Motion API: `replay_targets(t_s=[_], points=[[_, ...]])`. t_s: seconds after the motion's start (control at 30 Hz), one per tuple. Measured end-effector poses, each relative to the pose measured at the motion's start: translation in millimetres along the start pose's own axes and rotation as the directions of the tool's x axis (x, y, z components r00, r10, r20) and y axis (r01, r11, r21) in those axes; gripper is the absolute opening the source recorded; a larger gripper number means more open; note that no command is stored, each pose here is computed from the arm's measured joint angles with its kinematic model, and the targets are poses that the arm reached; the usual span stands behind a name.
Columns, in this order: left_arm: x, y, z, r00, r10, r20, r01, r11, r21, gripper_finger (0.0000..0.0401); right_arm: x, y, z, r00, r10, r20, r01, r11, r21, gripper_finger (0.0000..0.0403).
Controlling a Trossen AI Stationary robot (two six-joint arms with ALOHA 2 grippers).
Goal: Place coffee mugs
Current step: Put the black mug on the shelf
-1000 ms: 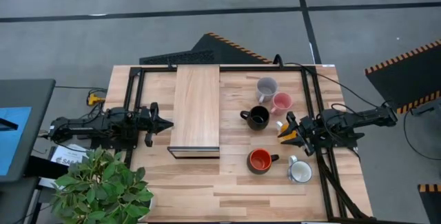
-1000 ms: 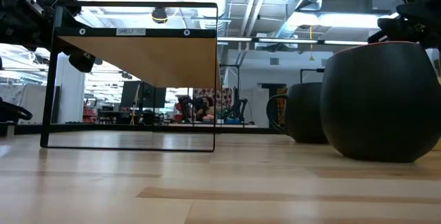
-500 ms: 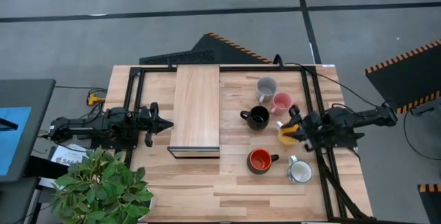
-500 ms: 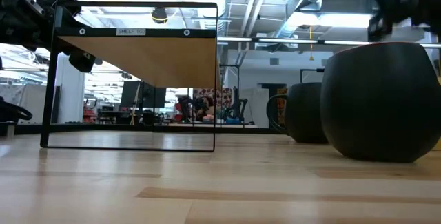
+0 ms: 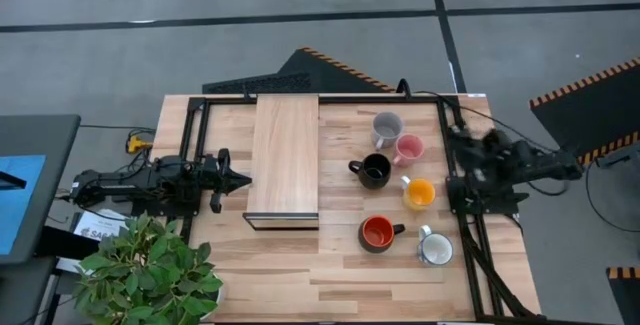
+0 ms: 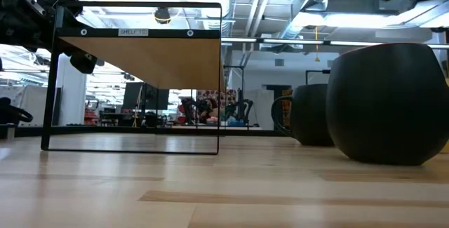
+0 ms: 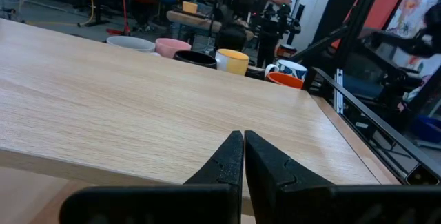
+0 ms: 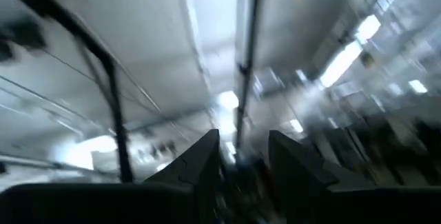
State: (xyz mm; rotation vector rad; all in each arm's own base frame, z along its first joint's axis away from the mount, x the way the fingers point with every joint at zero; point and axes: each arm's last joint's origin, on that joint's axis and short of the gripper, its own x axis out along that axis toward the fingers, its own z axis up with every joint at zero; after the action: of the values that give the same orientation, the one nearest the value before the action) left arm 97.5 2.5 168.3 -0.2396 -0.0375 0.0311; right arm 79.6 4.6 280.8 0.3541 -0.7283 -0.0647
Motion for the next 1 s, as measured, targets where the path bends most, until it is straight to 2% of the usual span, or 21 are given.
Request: replay_targets(t_s=[0.1,0.23,0.3,0.37,0.43,0.5,0.6,0.63,0.67,0.8,0.87,1.0], points=[[0.0,0.0,0.1,1.000,0.000,0.000,0.000,1.000,0.000,0.0000,26.6,2.7,-10.4,0.972,-0.175,-0.155,0.174,0.985,-0.022,0.0152],[0.0,0.0,0.1,1.000,0.000,0.000,0.000,1.000,0.000,0.0000,55.9,5.4,-21.2,0.911,-0.354,-0.210,0.336,0.935,-0.115,0.0152],[0.0,0.0,0.0,1.000,0.000,0.000,0.000,1.000,0.000,0.0000,68.2,5.2,-26.5,0.875,-0.406,-0.264,0.373,0.913,-0.169,0.0152],[0.0,0.0,0.1,1.000,0.000,0.000,0.000,1.000,0.000,0.0000,78.8,4.5,-31.0,0.814,-0.432,-0.388,0.371,0.901,-0.223,0.0152],[0.0,0.0,0.0,1.000,0.000,0.000,0.000,1.000,0.000,0.0000,84.9,2.5,-33.8,0.702,-0.459,-0.544,0.370,0.888,-0.272,0.0152],[0.0,0.0,0.1,1.000,0.000,0.000,0.000,1.000,0.000,0.0000,89.8,-1.1,-37.1,0.544,-0.503,-0.671,0.387,0.861,-0.331,0.0152],[0.0,0.0,0.0,1.000,0.000,0.000,0.000,1.000,0.000,0.0000,90.7,-10.2,-47.8,0.284,-0.546,-0.788,0.396,0.815,-0.422,0.0157],[0.0,0.0,0.1,1.000,0.000,0.000,0.000,1.000,0.000,0.0000,90.9,-13.9,-52.8,0.209,-0.542,-0.814,0.394,0.809,-0.437,0.0160],[0.0,0.0,0.1,1.000,0.000,0.000,0.000,1.000,0.000,0.0000,92.7,-17.3,-57.7,0.157,-0.520,-0.839,0.401,0.810,-0.428,0.0163],[0.0,0.0,0.0,1.000,0.000,0.000,0.000,1.000,0.000,0.0000,93.3,-31.9,-85.5,-0.021,-0.391,-0.920,0.407,0.837,-0.365,0.0183],[0.0,0.0,0.1,1.000,0.000,0.000,0.000,1.000,0.000,0.0000,94.9,-37.7,-99.2,-0.068,-0.360,-0.931,0.381,0.853,-0.357,0.0195],[0.0,-0.1,0.1,1.000,-0.001,0.000,0.001,1.000,0.000,0.0000,96.4,-48.5,-119.5,-0.125,-0.363,-0.923,0.333,0.861,-0.384,0.0218]])
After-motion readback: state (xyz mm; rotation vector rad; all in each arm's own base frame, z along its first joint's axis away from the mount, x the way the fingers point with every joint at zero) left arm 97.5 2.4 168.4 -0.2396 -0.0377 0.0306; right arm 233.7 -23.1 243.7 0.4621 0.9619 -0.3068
